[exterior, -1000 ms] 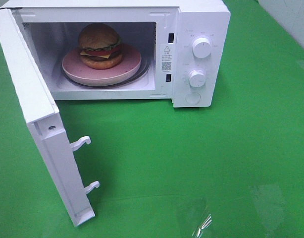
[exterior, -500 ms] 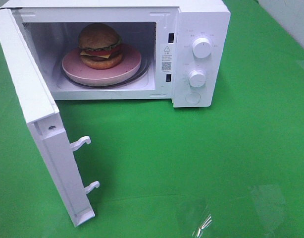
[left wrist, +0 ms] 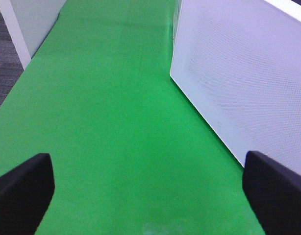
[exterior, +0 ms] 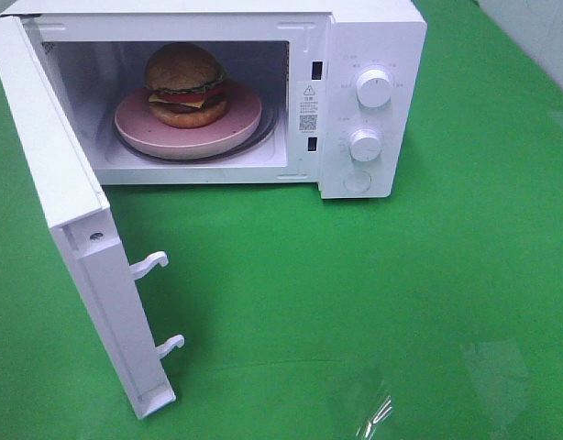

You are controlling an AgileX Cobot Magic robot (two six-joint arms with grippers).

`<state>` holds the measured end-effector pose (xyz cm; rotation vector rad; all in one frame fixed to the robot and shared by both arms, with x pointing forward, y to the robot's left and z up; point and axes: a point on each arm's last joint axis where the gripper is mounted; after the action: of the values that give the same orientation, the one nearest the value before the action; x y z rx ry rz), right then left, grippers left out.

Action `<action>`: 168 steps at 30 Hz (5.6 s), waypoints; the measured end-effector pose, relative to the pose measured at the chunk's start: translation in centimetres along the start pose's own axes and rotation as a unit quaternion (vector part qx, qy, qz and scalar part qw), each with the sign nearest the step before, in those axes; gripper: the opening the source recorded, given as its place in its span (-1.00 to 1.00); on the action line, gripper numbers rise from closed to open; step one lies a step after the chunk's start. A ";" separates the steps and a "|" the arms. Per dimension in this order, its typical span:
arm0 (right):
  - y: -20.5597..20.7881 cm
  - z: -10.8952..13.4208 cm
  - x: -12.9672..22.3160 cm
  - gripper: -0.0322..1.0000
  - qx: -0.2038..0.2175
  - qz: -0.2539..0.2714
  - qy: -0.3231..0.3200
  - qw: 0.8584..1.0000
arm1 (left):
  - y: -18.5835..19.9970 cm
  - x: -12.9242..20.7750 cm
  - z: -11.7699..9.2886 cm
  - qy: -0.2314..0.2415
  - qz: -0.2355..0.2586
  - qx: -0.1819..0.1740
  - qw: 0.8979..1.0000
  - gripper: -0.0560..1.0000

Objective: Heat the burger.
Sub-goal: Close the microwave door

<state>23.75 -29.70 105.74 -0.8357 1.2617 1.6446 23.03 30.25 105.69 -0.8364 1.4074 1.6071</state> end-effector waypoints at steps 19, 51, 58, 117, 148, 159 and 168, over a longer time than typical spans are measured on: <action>0.0 0.0 0.0 0.53 0.000 0.000 0.000 1.000 | 0.0 0.0 0.0 0.000 0.000 0.000 1.000 0.92; 0.0 0.0 0.0 0.53 0.000 0.000 0.000 1.000 | -9.3 -7.4 1.0 0.005 -0.032 0.002 0.999 -0.89; 0.0 0.0 0.0 0.53 0.000 0.000 0.000 1.000 | -13.3 -6.6 0.8 0.006 -0.101 -0.009 0.995 -0.89; 0.0 0.0 0.0 0.53 0.000 0.000 0.000 1.000 | -26.5 -2.9 -10.5 -0.058 -0.129 0.229 0.963 -0.89; 0.0 0.0 0.0 0.53 0.000 0.000 0.000 1.000 | -31.8 -7.0 -19.5 -0.057 -0.124 0.268 0.954 -0.89; 0.0 0.0 0.0 0.53 0.000 0.000 0.000 1.000 | -34.0 -8.9 -21.8 -0.061 -0.132 0.275 0.950 -0.89; 0.0 0.0 0.0 0.53 0.000 0.000 0.000 1.000 | -34.6 -9.3 -23.2 -0.077 -0.136 0.289 0.945 -0.89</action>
<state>23.75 -29.70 105.74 -0.8357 1.2617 1.6446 57.35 7.18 95.06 -0.5124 1.4656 0.9486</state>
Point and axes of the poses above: a point on each arm's last joint axis where the gripper is mounted, y pointing back along that axis away from the gripper, z along the wrist's bending axis when the last joint is at zero, x = y × z, and after that the axes turned 12 degrees about -y, right-handed
